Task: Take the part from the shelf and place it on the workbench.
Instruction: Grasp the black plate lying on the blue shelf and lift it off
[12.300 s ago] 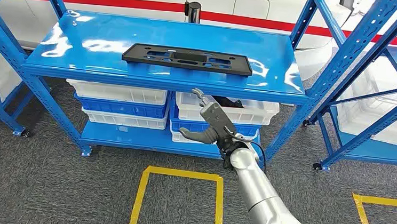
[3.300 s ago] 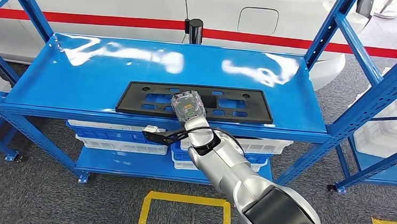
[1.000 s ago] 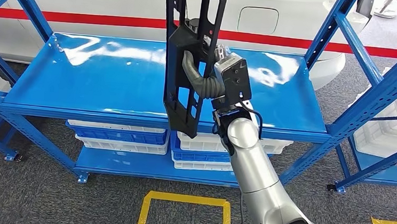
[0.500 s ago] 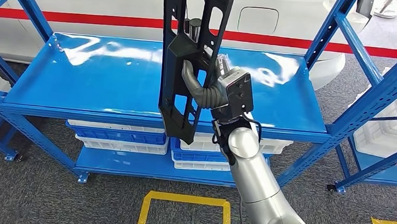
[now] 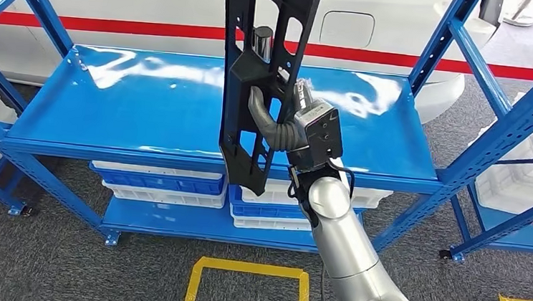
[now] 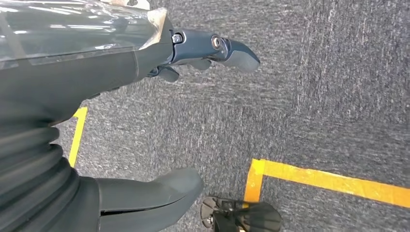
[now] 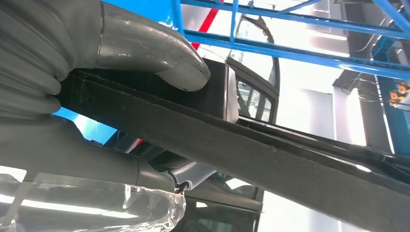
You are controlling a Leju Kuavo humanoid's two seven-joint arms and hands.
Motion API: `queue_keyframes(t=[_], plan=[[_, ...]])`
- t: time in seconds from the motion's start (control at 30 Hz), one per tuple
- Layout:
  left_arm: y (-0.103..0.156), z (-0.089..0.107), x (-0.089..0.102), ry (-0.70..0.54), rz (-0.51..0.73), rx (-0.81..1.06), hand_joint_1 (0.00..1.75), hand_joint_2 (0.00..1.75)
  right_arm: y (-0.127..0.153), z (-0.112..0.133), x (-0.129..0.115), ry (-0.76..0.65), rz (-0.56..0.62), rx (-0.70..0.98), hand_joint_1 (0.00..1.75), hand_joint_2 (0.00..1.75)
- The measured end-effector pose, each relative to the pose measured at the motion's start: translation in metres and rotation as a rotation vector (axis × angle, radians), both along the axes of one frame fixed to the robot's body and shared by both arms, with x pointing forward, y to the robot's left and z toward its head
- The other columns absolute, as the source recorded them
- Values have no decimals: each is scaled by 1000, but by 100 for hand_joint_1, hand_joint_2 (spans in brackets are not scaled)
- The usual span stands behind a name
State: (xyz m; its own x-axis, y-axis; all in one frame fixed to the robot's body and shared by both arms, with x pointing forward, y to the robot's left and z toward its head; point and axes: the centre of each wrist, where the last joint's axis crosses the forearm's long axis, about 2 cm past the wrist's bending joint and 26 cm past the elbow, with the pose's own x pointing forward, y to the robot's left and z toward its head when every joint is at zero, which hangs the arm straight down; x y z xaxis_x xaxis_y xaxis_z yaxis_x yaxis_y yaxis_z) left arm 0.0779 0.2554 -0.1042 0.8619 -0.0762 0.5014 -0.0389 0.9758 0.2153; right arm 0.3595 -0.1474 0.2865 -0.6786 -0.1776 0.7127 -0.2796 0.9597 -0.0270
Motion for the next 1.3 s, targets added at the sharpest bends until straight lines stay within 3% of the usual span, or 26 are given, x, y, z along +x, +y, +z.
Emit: queue_keyframes(t=[0.47,1.3], plan=[[0,-2,-4,-54,30,-274,0,175,4,8,2,-5,47,3,175,175],[4,-3,-11,-46,53,-279,0,175,-4,4,4,-17,35,-15,175,175]])
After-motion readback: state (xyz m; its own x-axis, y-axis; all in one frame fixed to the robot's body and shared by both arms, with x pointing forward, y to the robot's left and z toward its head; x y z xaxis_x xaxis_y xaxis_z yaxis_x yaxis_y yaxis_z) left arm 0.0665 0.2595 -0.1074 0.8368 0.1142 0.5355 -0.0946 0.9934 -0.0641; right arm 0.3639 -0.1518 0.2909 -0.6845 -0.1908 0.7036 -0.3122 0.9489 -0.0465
